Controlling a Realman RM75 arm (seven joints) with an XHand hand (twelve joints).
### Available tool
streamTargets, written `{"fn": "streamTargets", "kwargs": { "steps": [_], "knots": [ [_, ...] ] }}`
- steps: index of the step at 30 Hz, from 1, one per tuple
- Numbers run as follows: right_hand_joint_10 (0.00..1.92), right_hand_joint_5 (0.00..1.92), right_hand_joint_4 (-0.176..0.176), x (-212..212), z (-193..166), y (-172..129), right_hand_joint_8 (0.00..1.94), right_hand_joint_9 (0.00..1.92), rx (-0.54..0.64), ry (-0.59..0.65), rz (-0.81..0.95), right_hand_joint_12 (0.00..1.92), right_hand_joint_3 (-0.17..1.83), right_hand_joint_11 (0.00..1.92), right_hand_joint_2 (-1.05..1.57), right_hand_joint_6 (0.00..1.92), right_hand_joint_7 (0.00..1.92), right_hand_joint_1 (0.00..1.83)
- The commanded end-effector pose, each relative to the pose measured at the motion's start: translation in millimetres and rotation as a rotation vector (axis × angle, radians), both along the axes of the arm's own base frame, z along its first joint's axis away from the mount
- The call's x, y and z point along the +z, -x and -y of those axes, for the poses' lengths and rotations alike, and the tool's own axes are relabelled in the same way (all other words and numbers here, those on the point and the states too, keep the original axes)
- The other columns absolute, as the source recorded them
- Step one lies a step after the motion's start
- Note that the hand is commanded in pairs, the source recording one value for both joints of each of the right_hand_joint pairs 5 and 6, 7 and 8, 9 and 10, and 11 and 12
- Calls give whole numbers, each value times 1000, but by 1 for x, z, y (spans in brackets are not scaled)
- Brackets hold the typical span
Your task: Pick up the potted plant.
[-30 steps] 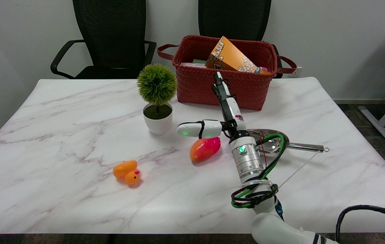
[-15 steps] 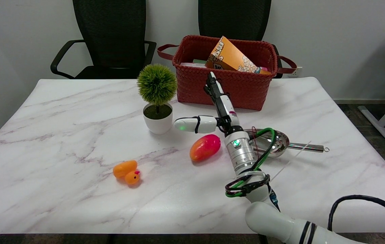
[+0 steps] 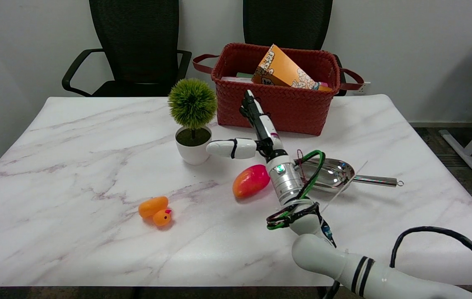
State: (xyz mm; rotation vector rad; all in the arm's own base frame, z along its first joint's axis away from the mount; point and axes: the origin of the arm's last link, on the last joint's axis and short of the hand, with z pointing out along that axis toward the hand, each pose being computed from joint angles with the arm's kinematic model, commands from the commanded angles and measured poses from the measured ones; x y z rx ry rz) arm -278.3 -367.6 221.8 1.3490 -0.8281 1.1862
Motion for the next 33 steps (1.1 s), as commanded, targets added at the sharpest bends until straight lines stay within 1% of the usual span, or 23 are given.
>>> {"fn": "streamTargets", "kwargs": {
  "steps": [1,5,8,15,18,21,24,33],
  "knots": [
    [215,0,0,-16,35,4,116,215,-44,-51,-9,0,-14,0,66,0,116,948],
    [254,0,0,-17,39,9,129,254,-61,-48,-5,16,-4,16,61,0,129,950],
    [318,0,0,-19,43,14,131,318,-73,-47,11,158,12,158,57,0,131,951],
    [356,0,0,-22,50,20,161,356,-97,-57,28,174,35,174,47,0,161,953],
    [354,0,0,-23,55,21,168,354,-110,-63,26,157,38,157,46,0,168,953],
    [329,0,0,-26,60,21,175,329,-124,-74,23,80,49,80,39,0,175,952],
    [321,0,0,-28,65,22,174,321,-143,-82,18,48,72,48,25,0,174,929],
    [305,0,0,-32,76,26,165,305,-179,-99,37,3,88,3,-1,0,165,943]
  ]
}}
